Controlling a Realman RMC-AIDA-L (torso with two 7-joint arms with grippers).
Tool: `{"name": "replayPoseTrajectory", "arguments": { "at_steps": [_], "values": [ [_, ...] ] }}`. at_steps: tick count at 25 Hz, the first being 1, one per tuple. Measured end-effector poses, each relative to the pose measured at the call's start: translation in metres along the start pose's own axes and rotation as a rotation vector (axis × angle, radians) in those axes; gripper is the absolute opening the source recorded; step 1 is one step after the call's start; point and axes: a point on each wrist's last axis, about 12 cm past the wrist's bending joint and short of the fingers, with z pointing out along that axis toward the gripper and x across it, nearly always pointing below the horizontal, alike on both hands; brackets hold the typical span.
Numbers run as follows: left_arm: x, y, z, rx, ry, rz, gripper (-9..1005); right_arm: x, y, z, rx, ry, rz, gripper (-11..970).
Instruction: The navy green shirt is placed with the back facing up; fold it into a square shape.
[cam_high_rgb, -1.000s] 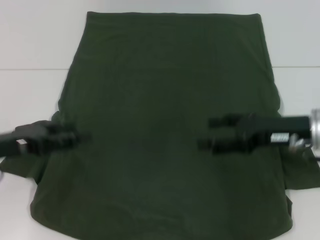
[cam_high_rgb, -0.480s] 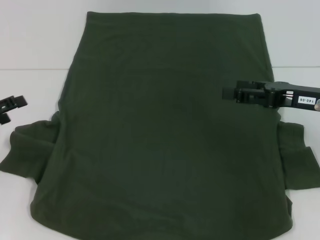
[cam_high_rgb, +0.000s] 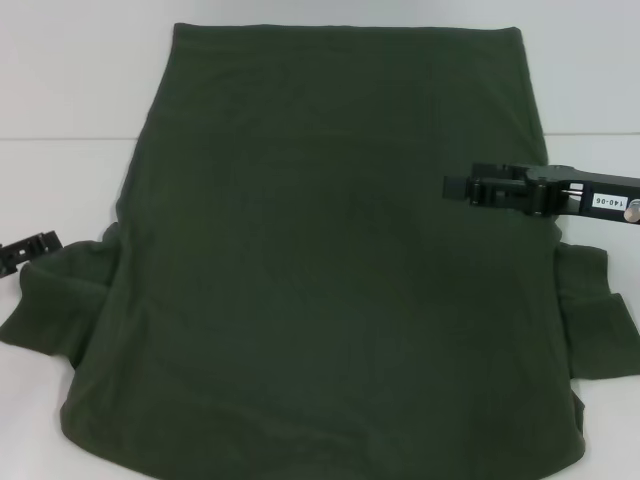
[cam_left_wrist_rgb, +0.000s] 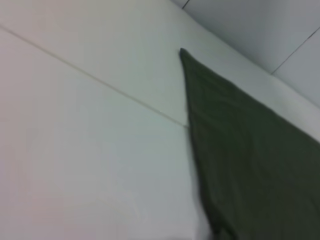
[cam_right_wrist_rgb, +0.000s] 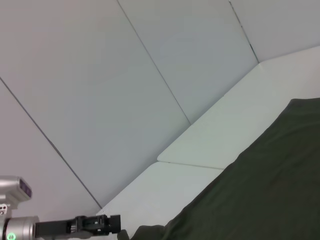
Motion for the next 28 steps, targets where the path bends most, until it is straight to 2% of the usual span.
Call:
{"name": "replayPoseTrajectory", "arguments": {
  "at_steps": [6,13,25,27,28],
  "values": [
    [0.0073,-0.0005,0.007,-0.012,0.034,0.006,948,0.0003,-0.0003,-0.0005,0.002,-0.002,0.003,940],
    [0.0112,-0.0014,0.0061,-0.002,0.054,-0.002,948,-0.0004,-0.0016,-0.0021,0.011,-0.014,0.006,940],
    [0.0113,-0.001,0.0023,-0.003,0.05,0.015,801,-0.0003,-0.0026,-0.007,0.014,-0.04,0.021,941],
    [0.0112,-0.0003,0.0009,-0.006,0.048,0.02,597,-0.0004,-0.0026,-0.0071,0.013,-0.041,0.023,941],
    [0.0112,0.0001,0.0001,-0.008,0.046,0.022,548,-0.0004,-0.0026,-0.0072,0.013,-0.041,0.023,941]
  ]
}}
